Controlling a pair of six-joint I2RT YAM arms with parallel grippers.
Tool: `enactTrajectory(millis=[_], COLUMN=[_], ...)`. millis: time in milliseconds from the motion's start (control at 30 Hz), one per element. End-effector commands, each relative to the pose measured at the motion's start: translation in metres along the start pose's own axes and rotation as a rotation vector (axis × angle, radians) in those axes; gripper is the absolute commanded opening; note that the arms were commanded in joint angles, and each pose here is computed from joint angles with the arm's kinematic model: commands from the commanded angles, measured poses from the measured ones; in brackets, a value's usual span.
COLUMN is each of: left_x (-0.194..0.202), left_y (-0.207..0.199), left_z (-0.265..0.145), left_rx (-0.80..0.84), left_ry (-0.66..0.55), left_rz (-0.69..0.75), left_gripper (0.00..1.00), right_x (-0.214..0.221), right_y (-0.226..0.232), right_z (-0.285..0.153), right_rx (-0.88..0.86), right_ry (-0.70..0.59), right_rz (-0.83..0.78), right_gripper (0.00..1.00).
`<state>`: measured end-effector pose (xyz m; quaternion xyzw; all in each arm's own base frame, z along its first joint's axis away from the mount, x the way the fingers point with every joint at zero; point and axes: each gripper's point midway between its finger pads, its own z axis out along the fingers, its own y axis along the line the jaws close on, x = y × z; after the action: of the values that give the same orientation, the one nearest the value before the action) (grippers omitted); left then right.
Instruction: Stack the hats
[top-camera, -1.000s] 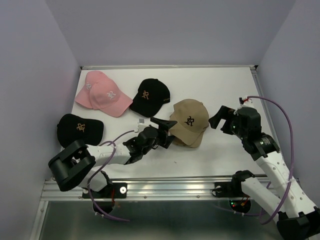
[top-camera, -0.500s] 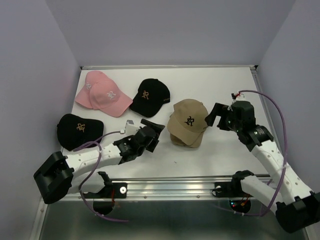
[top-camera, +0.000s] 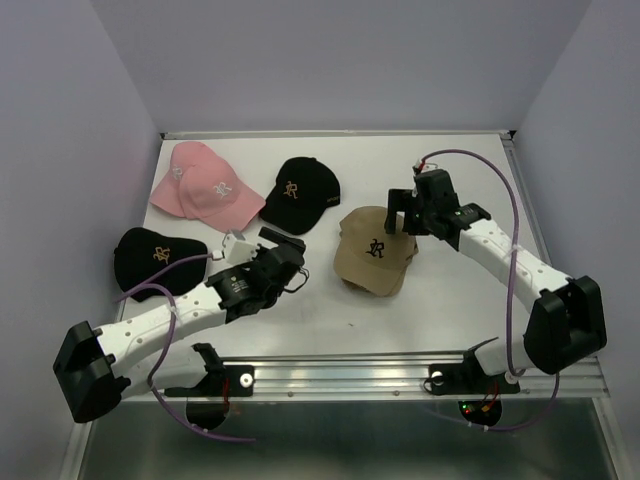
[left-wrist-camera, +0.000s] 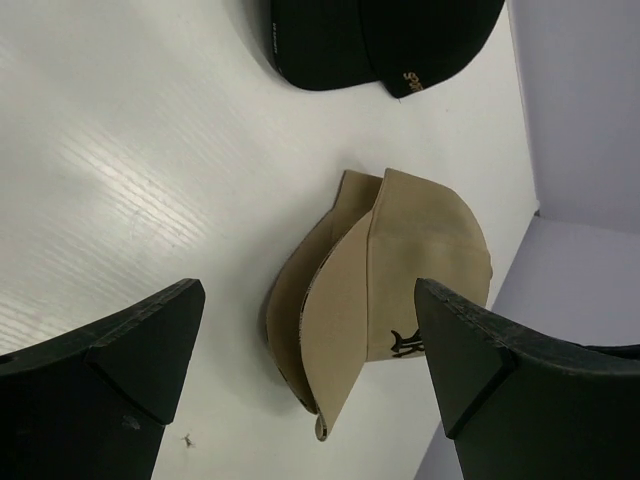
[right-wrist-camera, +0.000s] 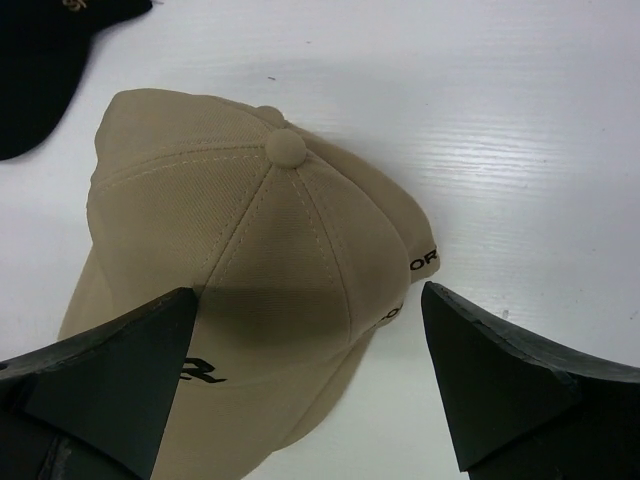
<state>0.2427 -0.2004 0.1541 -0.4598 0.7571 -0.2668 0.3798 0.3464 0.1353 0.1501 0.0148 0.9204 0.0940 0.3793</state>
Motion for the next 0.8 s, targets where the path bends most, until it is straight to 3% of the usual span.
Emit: enactTrajectory(millis=[0,433,767], left_x=[-0.028,-0.06,-0.092], left_y=[0.003,-0.004,-0.016], left_z=[-0.002,0.029,0.058], left_rx=[-0.033,0.006,-0.03], left_ry=[-0.112,-0.048,-0.101], left_rz=[0.095,0.145,0.229], left_gripper=[0.99,0.99,0.99], right_x=[-0.021,0.001,0.036], right_y=[0.009,0.01,0.003], right_z=[0.008,0.009,0.016], right_rx=[0.018,0.118,0.182], right_ry=[-0.056,-0.014,0.118], right_rz=[-0.06,-0.236,-0.421], right_gripper=[1.0,1.0,1.0])
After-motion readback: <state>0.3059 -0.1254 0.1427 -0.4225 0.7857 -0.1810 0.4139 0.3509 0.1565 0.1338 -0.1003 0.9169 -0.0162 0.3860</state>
